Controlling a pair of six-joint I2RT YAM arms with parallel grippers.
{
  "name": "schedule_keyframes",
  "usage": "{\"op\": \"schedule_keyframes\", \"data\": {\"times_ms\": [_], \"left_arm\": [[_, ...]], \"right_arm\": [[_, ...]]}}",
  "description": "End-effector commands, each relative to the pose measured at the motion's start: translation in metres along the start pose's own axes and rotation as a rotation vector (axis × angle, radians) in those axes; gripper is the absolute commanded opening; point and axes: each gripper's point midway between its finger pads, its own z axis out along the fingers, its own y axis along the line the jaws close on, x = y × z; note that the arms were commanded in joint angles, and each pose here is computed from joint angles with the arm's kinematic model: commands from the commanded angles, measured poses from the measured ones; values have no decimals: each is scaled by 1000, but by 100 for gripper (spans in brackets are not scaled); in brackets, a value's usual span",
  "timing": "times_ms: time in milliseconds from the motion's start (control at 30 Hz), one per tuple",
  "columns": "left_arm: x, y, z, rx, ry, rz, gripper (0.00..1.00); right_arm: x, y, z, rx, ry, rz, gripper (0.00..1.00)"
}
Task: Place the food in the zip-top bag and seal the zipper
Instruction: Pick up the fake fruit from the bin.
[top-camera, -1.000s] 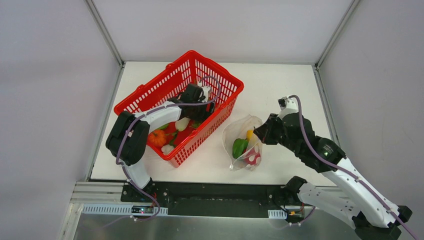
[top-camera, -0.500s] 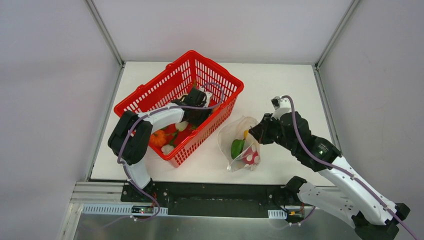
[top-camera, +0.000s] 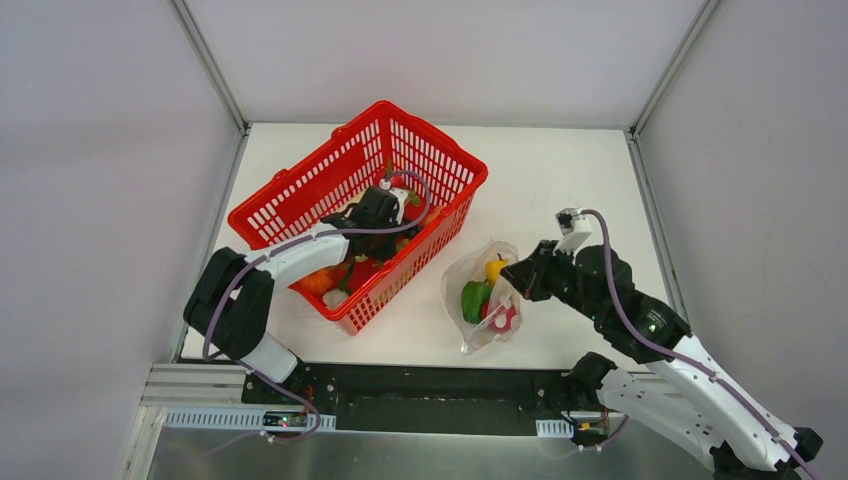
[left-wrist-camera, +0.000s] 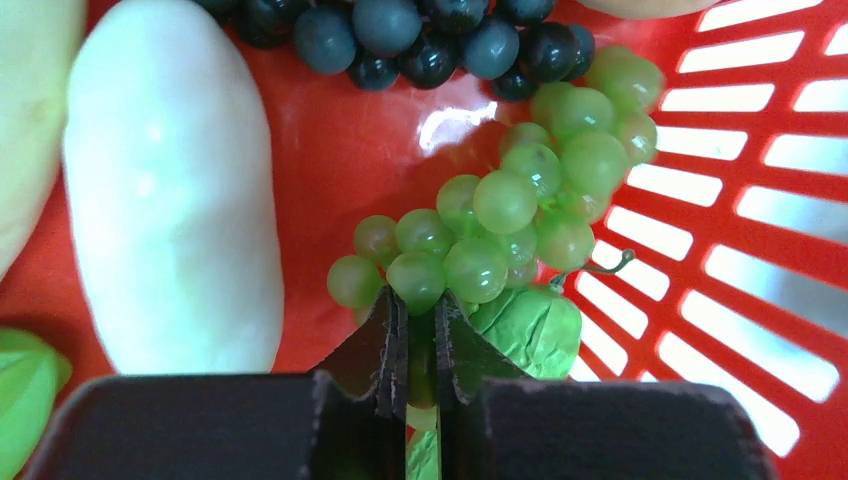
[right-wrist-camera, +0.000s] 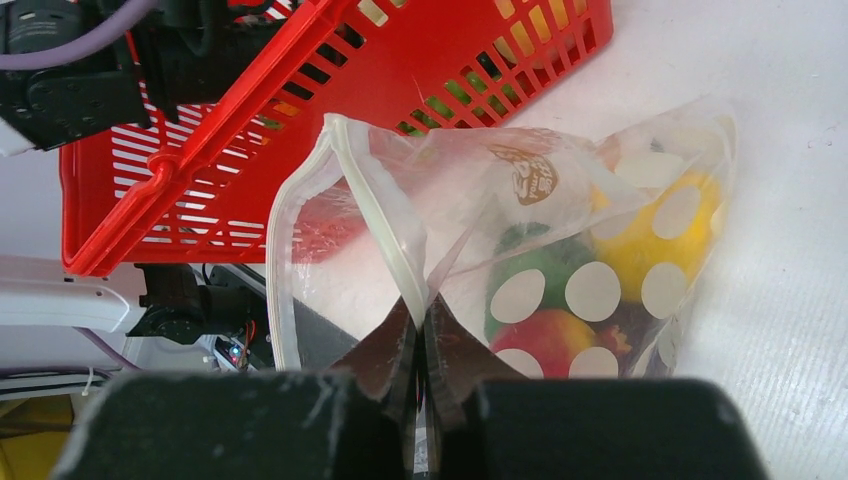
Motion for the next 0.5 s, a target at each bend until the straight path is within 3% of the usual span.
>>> {"op": "schedule_keyframes", "data": {"times_ms": [0,467], "left_arm": [[-5,-2,-29,-11,-32,-12,0],[-21,15,-76,-91,-152,-33,0]], "right_arm": [[-17,10,0,-18,-49,8,4],[-13,2,-1,4,-64,19,4]]}}
